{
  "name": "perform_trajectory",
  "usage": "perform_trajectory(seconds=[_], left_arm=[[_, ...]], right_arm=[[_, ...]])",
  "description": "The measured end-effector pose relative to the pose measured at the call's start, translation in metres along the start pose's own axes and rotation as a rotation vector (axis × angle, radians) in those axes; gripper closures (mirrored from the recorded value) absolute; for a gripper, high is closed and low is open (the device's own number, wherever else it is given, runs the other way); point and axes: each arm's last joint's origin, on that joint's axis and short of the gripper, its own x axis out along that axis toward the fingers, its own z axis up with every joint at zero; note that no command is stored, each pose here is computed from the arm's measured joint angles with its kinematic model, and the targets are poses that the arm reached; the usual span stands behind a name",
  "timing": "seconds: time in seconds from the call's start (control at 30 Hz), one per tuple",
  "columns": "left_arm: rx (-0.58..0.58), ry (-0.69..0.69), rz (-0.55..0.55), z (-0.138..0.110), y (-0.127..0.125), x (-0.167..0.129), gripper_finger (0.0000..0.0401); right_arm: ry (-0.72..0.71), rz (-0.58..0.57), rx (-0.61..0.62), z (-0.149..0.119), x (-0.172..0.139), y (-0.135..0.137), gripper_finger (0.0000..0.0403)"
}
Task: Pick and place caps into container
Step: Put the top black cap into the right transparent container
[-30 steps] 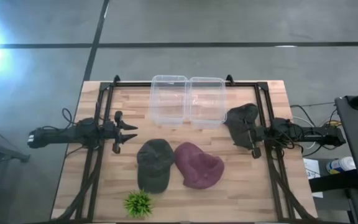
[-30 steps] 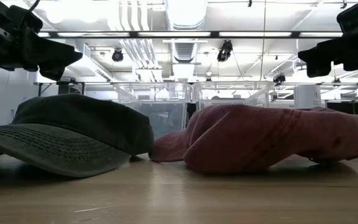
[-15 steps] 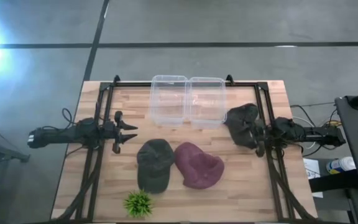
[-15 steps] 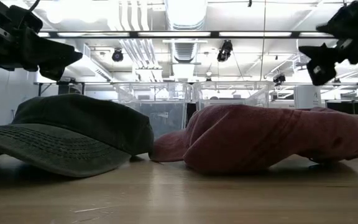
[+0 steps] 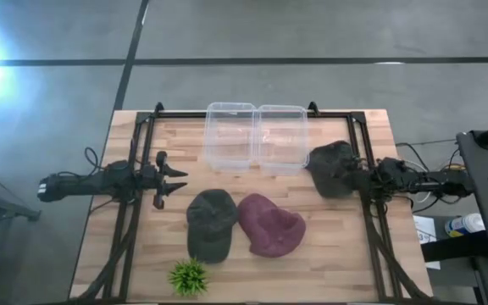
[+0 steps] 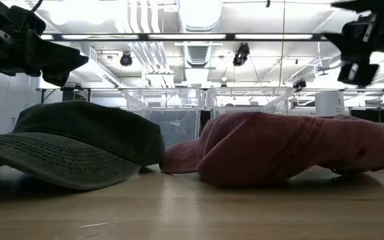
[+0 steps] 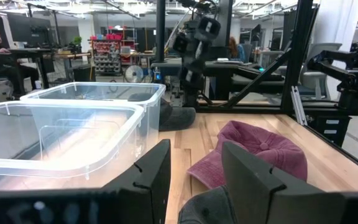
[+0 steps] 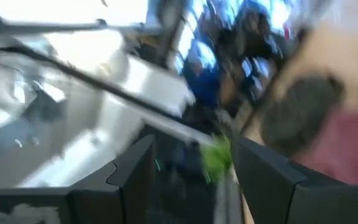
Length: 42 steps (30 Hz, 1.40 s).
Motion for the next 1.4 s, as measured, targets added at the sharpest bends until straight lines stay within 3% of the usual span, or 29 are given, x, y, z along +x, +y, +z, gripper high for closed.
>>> perform_trajectory(seconds=[0.1,0.3,0.53,0.7,0.77,0.9,1.03,1.4], left_arm=[[0.0,0.0,0.0,0.0,0.0,0.0,0.0263],[0.0,0.0,0.0,0.0,0.0,0.0,0.0263],[0.0,0.0,0.0,0.0,0.0,0.0,0.0263],[0.0,0.0,0.0,0.0,0.0,0.0,0.0263],[0.0,0.0,0.0,0.0,0.0,0.0,0.0263],[0.0,0.0,0.0,0.0,0.0,0.0,0.0263],[0.0,0.0,0.0,0.0,0.0,0.0,0.0263],[0.0,0.0,0.0,0.0,0.0,0.0,0.0263]], right_arm=[[0.145,-0.176,0.024,-0.004,0.008,0.004,0.0197],[0.441,-0.712,-0.047,-0.011,0.025,0.026,0.0197],[0.586,-1.233,-0.381,-0.027,0.064,0.049,0.0197],[0.669,-1.593,-0.62,-0.049,0.066,0.053,0.0197],[0.719,-1.631,-0.715,-0.061,0.068,0.052,0.0197],[0.884,-1.576,-0.911,-0.093,0.072,0.045,0.0197],[0.918,-1.617,-1.087,-0.116,0.071,0.033,0.0197],[0.861,-1.85,-1.154,-0.13,0.076,-0.01,0.0197]])
